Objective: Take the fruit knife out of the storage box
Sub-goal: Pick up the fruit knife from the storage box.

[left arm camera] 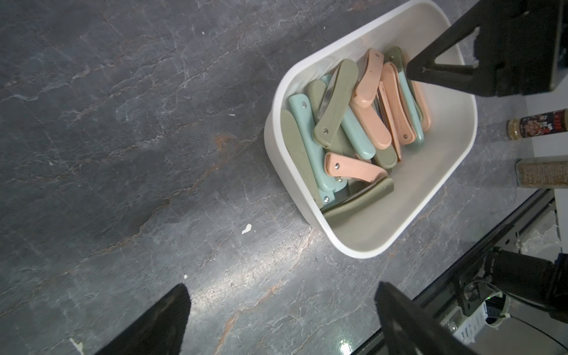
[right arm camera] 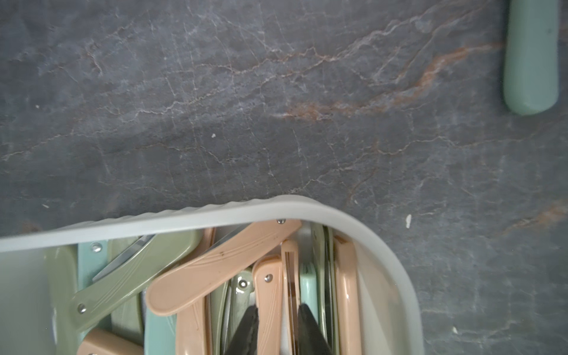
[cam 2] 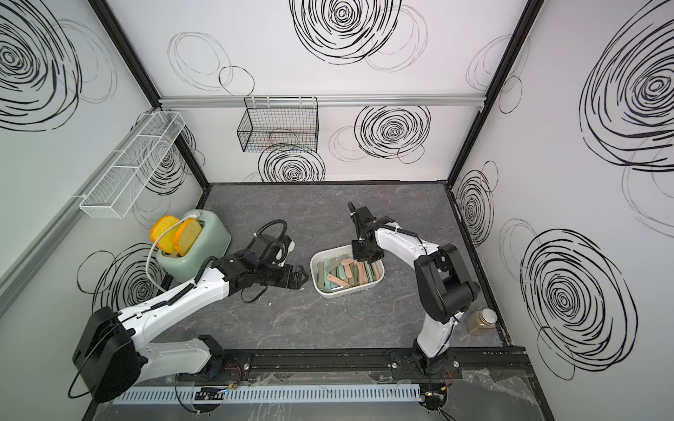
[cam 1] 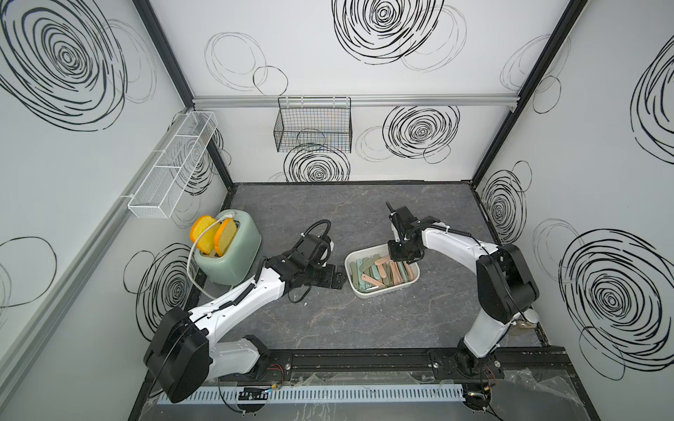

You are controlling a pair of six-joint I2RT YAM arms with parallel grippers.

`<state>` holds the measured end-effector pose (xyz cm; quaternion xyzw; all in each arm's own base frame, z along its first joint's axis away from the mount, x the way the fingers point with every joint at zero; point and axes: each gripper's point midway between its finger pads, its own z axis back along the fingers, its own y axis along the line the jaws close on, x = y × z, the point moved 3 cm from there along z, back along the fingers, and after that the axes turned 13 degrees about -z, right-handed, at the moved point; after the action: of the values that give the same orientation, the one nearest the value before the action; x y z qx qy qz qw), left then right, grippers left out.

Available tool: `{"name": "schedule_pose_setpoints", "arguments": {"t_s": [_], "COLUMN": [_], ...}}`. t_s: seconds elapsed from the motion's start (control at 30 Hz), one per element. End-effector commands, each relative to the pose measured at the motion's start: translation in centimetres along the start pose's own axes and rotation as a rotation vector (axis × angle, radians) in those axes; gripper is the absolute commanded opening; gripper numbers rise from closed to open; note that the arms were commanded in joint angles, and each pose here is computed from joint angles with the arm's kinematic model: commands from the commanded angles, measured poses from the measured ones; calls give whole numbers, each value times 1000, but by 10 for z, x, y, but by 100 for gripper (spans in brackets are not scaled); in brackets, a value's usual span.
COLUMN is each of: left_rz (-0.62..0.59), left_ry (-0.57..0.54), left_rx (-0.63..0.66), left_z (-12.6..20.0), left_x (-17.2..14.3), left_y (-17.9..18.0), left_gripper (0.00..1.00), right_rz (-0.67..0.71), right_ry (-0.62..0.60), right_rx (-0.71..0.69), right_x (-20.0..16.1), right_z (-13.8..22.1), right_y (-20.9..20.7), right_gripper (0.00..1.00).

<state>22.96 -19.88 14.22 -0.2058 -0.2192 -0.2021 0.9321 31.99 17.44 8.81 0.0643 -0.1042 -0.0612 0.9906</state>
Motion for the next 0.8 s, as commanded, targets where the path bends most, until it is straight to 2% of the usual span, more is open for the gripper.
{"name": "schedule_pose_setpoints", "arguments": {"t_s": [0.0,0.33,0.57,0.77], "left_rz": [-17,-14,-14,-15], "left_ry": [-2,2,8,12], "left_rx": [9,-14,-20,-20], "left_z": [1,-2,-5,-7], "left_x": [-4,1,1,2], "left_y": [1,-3,-4,-3], "left_gripper": [98,98,98,98], "right_rz": [16,45,54,62], "right_ry": [1,21,42,32], "right_rx": [-9,-64,-82,-75], "right_x": [3,7,5,9], "right_z": [-9,-34,-46,-39], "right_y": [2,-4,-9,-6], "right_gripper": [27,25,13,7]}}
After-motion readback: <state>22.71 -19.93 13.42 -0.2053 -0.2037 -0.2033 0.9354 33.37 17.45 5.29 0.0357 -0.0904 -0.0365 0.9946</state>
